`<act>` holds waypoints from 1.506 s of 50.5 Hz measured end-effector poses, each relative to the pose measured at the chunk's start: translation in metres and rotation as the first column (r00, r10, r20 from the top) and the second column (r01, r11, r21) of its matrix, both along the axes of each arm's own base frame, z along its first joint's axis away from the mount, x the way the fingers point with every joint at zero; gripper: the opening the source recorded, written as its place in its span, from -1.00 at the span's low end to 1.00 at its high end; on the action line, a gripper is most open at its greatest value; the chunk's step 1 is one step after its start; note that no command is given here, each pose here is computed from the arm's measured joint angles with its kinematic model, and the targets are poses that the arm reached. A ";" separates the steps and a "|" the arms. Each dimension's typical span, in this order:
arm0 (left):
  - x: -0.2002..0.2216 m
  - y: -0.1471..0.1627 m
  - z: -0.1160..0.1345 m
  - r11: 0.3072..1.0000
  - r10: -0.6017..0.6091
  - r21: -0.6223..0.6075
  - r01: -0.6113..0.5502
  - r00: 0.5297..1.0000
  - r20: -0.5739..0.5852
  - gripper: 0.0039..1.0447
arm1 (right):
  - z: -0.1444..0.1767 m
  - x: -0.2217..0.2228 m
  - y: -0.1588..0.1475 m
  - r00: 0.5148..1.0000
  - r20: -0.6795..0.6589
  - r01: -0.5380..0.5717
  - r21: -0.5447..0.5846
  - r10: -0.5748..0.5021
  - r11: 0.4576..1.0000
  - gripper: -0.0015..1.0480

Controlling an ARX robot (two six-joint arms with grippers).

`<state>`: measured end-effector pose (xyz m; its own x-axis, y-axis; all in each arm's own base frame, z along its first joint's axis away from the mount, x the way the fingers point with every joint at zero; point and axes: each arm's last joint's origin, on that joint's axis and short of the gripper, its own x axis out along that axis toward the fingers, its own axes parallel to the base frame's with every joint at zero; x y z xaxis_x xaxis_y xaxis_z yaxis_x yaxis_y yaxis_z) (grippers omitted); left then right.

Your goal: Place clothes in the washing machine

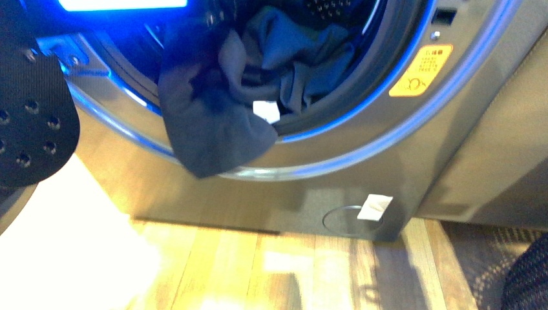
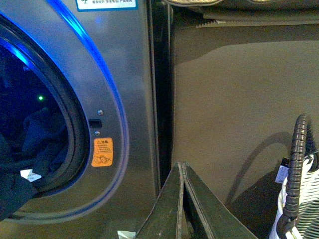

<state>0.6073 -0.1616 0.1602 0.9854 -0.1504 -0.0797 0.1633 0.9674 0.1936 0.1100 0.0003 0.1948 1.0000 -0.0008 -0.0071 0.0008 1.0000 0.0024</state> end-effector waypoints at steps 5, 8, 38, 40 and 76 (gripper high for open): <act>0.002 0.007 0.000 0.999 0.041 0.003 -0.041 0.999 0.001 -0.86 | -0.005 -0.001 0.000 1.000 0.003 -0.001 0.000 0.001 1.000 -0.95; 0.003 0.012 0.000 0.999 0.053 0.004 -0.053 0.999 0.001 -0.86 | -0.007 -0.005 0.000 1.000 -0.006 -0.001 0.000 0.001 1.000 -0.95; 0.005 0.023 -0.005 0.998 0.070 -0.004 -0.070 0.997 -0.041 -0.61 | -0.029 -0.012 0.000 1.000 0.006 -0.002 0.000 0.002 1.000 -0.95; 0.005 0.022 -0.007 0.998 0.057 -0.007 -0.057 0.997 -0.049 -0.53 | -0.030 -0.012 0.000 1.000 0.003 -0.001 0.000 0.001 1.000 -0.95; -0.065 0.005 -0.001 0.996 0.083 -0.026 -0.088 0.985 -0.150 0.88 | -0.030 -0.012 0.000 1.000 0.005 -0.001 0.000 0.001 1.000 -0.95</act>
